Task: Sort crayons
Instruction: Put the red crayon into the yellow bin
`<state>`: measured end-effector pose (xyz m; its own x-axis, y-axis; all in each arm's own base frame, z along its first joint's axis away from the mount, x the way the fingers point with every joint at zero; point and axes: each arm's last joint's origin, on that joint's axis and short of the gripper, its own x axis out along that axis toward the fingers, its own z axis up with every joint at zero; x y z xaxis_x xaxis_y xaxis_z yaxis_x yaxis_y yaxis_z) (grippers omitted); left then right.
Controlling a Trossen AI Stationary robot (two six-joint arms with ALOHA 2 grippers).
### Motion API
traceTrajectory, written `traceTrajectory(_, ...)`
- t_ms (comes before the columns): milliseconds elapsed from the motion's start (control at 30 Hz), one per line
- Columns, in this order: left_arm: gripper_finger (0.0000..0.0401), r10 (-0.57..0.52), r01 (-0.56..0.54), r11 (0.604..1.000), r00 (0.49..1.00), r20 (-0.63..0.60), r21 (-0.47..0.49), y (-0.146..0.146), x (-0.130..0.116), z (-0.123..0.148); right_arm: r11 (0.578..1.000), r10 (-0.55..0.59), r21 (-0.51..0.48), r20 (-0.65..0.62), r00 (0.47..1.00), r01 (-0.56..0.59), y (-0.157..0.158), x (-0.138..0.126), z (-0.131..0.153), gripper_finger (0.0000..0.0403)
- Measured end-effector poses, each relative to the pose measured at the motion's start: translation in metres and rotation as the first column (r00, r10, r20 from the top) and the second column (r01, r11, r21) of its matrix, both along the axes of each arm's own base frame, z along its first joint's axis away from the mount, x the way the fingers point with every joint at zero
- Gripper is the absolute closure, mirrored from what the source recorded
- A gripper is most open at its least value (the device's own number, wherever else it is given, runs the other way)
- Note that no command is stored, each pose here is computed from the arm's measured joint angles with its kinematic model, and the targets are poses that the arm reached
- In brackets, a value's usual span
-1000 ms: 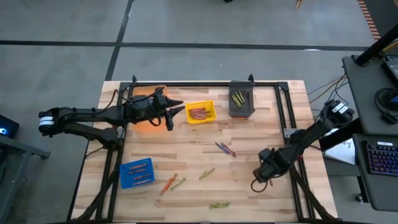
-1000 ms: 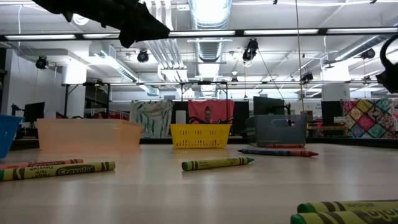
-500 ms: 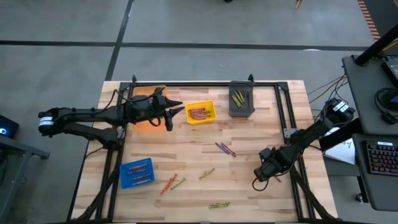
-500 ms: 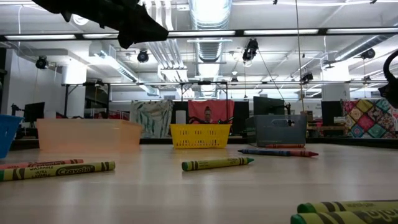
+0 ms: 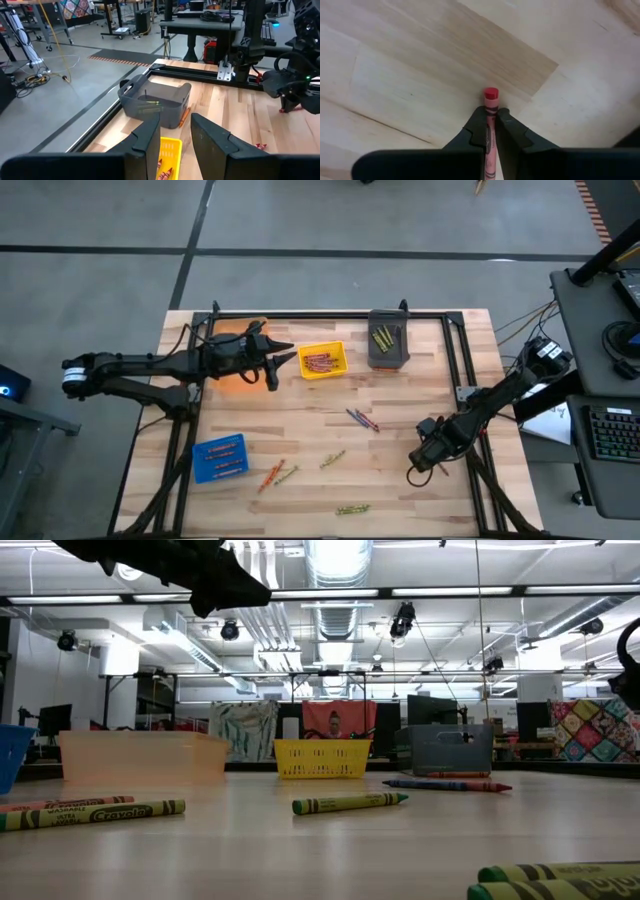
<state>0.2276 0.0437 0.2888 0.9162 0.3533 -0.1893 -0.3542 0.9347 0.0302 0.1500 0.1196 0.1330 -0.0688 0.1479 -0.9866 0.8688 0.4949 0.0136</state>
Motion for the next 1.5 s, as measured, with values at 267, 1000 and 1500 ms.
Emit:
traceTrajectory(267,0.0310,0.000,0.000,1.000,1.000,0.001,0.000,0.000,0.000,0.000,0.996,-0.041,-0.071,0.266,0.963,0.062,-0.018,0.002,0.029,0.0392)
traceTrajectory(1000,0.0310,0.000,-0.001,1.000,0.999,0.046,0.008,0.000,0.001,0.004,0.675,0.590,-0.713,0.676,0.442,0.189,-0.124,0.085,0.103,0.0391)
traceTrajectory(1500,0.0310,-0.005,0.001,0.999,0.996,0.091,0.041,0.000,0.002,0.009,0.456,0.746,-0.875,0.474,0.469,0.159,-0.189,0.145,0.079,0.0390)
